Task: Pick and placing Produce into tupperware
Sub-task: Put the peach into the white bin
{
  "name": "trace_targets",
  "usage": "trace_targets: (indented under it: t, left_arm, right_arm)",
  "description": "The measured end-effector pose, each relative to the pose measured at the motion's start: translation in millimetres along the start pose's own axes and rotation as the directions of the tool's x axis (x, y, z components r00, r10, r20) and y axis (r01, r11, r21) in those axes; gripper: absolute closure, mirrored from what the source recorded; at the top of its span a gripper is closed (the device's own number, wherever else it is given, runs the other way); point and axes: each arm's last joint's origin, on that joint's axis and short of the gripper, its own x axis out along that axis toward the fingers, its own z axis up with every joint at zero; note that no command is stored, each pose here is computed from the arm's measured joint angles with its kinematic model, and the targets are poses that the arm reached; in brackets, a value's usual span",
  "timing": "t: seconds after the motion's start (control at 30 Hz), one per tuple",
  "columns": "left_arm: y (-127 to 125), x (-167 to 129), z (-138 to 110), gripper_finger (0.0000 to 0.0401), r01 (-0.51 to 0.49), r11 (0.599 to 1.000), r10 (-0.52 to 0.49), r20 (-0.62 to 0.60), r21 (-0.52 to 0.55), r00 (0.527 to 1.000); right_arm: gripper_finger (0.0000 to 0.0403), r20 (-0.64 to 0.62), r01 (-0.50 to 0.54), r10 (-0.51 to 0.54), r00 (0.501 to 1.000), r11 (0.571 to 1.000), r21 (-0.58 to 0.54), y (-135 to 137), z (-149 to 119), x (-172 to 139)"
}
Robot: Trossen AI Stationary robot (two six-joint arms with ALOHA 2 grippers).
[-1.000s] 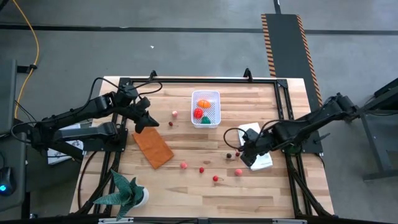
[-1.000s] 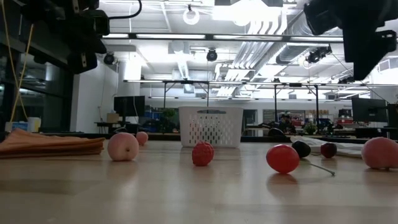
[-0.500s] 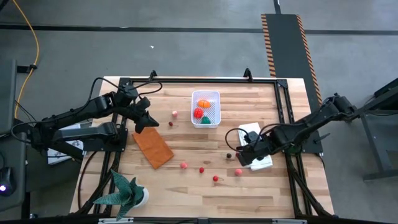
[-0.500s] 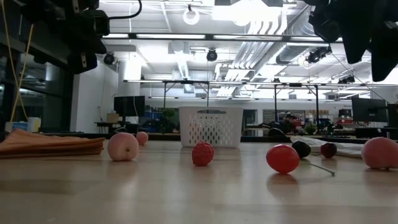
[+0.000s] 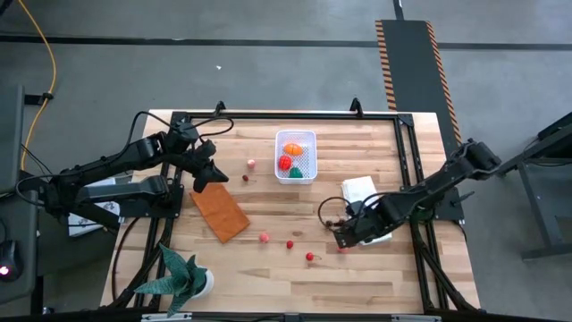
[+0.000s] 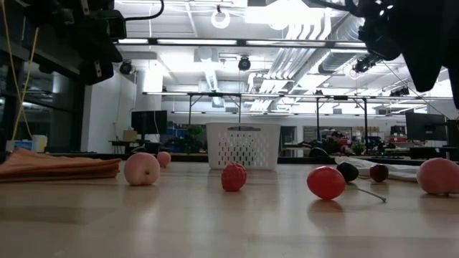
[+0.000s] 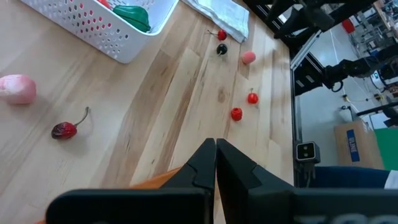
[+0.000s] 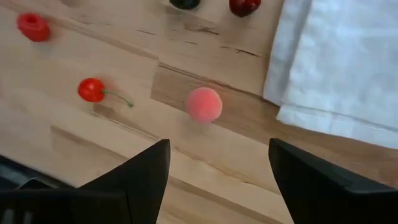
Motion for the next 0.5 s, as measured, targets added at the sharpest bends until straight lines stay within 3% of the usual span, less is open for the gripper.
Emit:
trace_targets:
  t: [0.5]
  left_arm:
    - [1,0,-2,0.0398,-0.006,1.0,0.007,-0.02,0.01,1.0]
  right_arm:
    - [0.014,0.016,0.135,-0.134,0.991,0.988,-0.074,41,-5,21]
